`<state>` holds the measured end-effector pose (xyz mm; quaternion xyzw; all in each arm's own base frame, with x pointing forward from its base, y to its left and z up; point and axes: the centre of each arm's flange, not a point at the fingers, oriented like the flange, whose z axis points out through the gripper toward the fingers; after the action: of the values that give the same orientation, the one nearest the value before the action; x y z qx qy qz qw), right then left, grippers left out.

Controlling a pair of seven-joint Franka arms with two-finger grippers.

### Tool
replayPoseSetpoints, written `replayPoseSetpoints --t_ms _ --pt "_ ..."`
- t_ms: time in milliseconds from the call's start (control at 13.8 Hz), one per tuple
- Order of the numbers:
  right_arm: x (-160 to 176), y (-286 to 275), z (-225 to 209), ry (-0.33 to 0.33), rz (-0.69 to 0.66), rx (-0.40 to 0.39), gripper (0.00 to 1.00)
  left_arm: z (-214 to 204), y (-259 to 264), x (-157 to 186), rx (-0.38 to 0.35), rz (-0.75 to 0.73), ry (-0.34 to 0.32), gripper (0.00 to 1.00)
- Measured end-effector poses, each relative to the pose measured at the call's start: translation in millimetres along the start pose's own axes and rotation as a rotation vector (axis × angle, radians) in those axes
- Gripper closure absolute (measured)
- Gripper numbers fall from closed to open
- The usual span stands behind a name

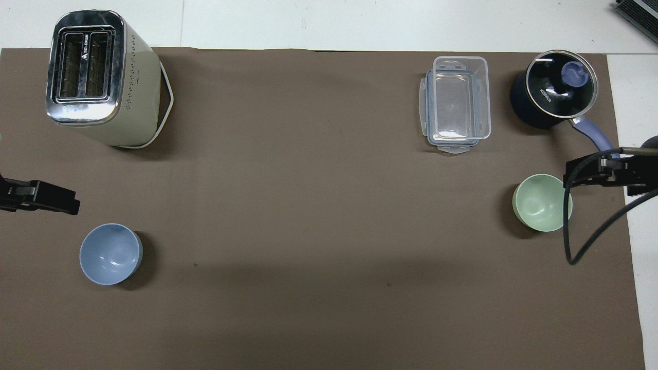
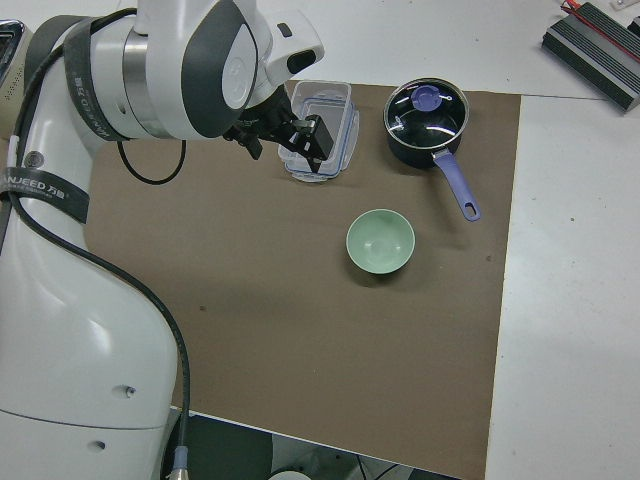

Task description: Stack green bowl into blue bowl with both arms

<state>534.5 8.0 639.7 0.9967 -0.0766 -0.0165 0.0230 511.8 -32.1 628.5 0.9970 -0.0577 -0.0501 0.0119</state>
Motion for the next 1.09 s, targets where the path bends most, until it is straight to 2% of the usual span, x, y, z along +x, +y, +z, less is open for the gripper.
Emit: replayPoseSetpoints --t_ms 508,799,1089 --pt "0 0 0 0.0 0.001 0.0 0.0 3 0 -1 0.0 -0.002 -0.008 0.0" --pt "0 0 0 0.0 0.001 0.0 0.0 24 -1 -1 -0.003 -0.005 -0.039 0.0" --pt "0 0 0 0.0 0.001 0.0 0.0 46 -15 -2 -0.005 -0.029 -0.031 0.0"
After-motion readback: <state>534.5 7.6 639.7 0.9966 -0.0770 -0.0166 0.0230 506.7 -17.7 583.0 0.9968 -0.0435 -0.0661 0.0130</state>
